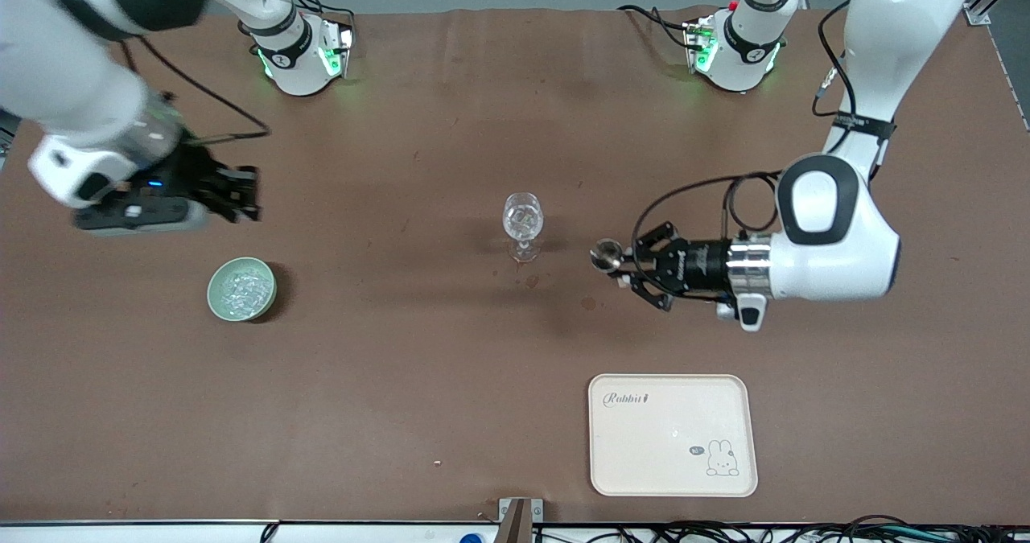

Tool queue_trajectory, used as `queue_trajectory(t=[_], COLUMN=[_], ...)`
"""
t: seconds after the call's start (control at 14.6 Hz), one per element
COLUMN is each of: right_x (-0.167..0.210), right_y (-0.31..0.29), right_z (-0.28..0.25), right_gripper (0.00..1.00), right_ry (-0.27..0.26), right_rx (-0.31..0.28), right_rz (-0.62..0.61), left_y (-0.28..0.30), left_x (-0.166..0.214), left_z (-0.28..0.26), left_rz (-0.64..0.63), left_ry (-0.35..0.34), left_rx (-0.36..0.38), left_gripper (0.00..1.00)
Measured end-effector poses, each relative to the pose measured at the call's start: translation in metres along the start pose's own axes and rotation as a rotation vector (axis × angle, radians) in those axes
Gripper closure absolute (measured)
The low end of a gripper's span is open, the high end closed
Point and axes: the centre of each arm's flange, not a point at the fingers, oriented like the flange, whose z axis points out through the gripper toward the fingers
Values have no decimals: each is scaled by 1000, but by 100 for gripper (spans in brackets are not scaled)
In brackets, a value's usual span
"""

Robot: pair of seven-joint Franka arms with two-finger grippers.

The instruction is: Pour wine and add ice with both arms

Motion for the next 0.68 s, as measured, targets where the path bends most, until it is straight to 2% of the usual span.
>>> queue_trajectory(t=[0.21, 0.55, 0.68], right_x=[-13, -31, -45], right_y=[-89, -169, -204], right_z=[39, 94, 114], right_gripper=[71, 71, 71], right_ry=[11, 0, -15], right_rx=[15, 37, 33], right_rz=[20, -14, 9], left_y=[27, 42, 44], left_x=[47, 129, 163], left_z=[-25, -88, -110], left_rz=[21, 78, 84], left_ry=[-63, -92, -159], left_rx=[-65, -178, -256], left_gripper=[79, 79, 79])
